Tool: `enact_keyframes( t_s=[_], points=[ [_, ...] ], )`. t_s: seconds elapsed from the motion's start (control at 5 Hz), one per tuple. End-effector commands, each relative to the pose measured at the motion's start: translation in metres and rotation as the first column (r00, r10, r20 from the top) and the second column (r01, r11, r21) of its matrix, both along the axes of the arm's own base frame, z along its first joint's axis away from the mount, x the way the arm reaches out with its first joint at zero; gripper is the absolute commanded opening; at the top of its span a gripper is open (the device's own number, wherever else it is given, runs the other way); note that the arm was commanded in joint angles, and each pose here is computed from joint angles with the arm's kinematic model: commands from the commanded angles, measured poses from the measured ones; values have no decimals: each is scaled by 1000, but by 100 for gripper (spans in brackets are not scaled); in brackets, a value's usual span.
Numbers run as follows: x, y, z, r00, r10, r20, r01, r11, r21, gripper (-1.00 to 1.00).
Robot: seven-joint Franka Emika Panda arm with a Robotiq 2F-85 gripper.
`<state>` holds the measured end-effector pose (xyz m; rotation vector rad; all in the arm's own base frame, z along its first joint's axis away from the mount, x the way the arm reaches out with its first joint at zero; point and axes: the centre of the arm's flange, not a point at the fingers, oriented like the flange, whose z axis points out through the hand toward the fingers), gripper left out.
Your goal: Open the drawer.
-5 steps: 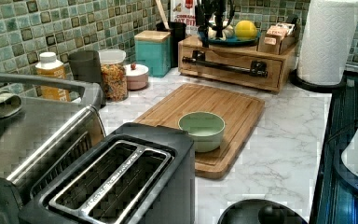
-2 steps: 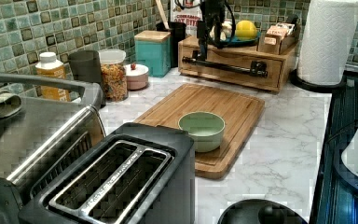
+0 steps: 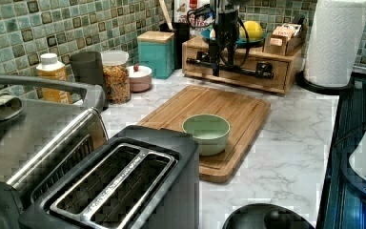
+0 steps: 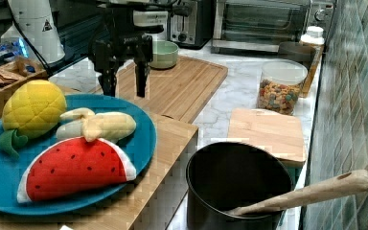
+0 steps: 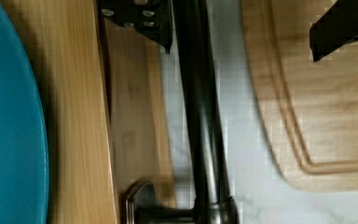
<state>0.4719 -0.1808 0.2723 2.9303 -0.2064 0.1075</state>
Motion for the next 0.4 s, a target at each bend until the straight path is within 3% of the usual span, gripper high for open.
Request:
enact_keyframes(
  t_s=[0.2, 0.4],
  points=[
    [8, -14, -28, 997, -57, 57, 59, 998, -26, 100],
    [16, -12, -36, 998, -19, 65, 20, 999, -30, 100]
  ],
)
